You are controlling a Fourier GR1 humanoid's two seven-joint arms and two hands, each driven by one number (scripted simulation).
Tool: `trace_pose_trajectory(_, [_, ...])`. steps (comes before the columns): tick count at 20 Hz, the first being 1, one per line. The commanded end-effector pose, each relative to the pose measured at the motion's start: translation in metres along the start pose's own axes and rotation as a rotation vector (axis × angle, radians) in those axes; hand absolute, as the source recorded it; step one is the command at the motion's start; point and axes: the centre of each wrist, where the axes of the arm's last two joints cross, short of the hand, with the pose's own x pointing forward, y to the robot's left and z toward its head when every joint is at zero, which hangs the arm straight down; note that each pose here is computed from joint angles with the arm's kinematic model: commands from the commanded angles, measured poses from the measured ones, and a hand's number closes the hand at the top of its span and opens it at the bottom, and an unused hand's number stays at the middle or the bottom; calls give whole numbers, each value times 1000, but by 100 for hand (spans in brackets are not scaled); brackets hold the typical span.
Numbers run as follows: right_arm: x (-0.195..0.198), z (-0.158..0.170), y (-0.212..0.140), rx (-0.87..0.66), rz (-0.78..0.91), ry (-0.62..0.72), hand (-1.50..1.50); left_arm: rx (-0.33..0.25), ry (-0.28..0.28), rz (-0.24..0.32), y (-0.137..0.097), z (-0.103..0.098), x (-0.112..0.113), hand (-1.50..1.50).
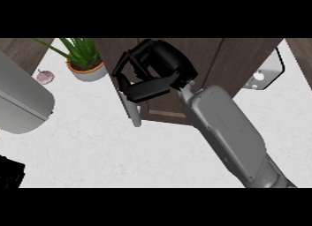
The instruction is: Pick up the bottled water, place it into the cabinet and close the cabinet
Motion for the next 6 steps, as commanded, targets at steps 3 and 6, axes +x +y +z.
trace_pose_trajectory(3, [-7,16,-81,-231,19,76,150,-12,-12,-1,-3,-9,3,150])
trace_pose_trajectory(6, [-9,13,-80,-226,27,79,150,-18,-11,3,-8,-7,-1,150])
